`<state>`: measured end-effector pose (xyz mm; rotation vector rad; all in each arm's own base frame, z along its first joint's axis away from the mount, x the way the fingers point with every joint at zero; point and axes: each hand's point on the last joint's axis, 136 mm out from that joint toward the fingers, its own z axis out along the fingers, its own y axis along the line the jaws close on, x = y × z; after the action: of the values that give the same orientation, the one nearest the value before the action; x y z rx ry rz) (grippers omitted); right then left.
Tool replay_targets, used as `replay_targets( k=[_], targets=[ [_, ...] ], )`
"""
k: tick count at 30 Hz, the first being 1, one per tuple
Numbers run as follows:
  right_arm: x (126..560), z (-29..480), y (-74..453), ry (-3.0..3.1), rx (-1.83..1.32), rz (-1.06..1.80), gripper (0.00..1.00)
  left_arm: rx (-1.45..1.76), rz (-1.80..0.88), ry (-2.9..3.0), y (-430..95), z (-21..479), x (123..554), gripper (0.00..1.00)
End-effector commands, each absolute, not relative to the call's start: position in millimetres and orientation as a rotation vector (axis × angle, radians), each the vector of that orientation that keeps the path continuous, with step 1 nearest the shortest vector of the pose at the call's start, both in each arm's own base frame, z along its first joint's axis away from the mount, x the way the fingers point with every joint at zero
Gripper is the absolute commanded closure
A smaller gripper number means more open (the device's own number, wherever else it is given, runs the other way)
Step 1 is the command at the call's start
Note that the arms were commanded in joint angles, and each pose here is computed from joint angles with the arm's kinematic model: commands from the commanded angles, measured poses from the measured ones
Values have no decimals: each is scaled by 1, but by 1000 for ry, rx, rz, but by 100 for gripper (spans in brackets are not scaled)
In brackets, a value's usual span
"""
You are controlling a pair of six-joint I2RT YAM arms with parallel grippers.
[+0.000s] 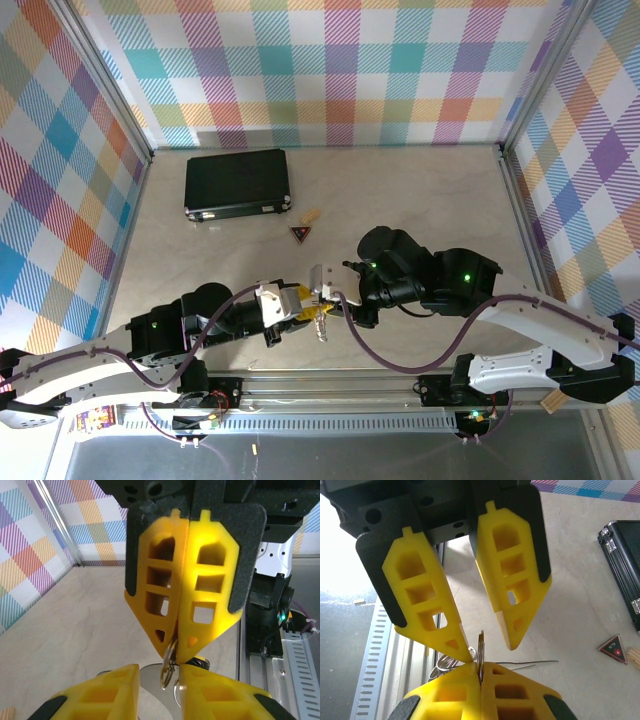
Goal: Put the keys on the keyring
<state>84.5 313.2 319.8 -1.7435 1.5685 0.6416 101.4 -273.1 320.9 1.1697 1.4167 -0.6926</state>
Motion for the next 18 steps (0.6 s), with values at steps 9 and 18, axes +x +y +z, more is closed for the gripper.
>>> replay_targets(
  k=[9,18],
  targets=[
    [71,333,317,1506,-1778,712,100,1130,-715,1350,-271,349,100,72],
    [68,333,318,1499,-1783,738,100,1142,-725,1334,-279,349,99,93]
  ],
)
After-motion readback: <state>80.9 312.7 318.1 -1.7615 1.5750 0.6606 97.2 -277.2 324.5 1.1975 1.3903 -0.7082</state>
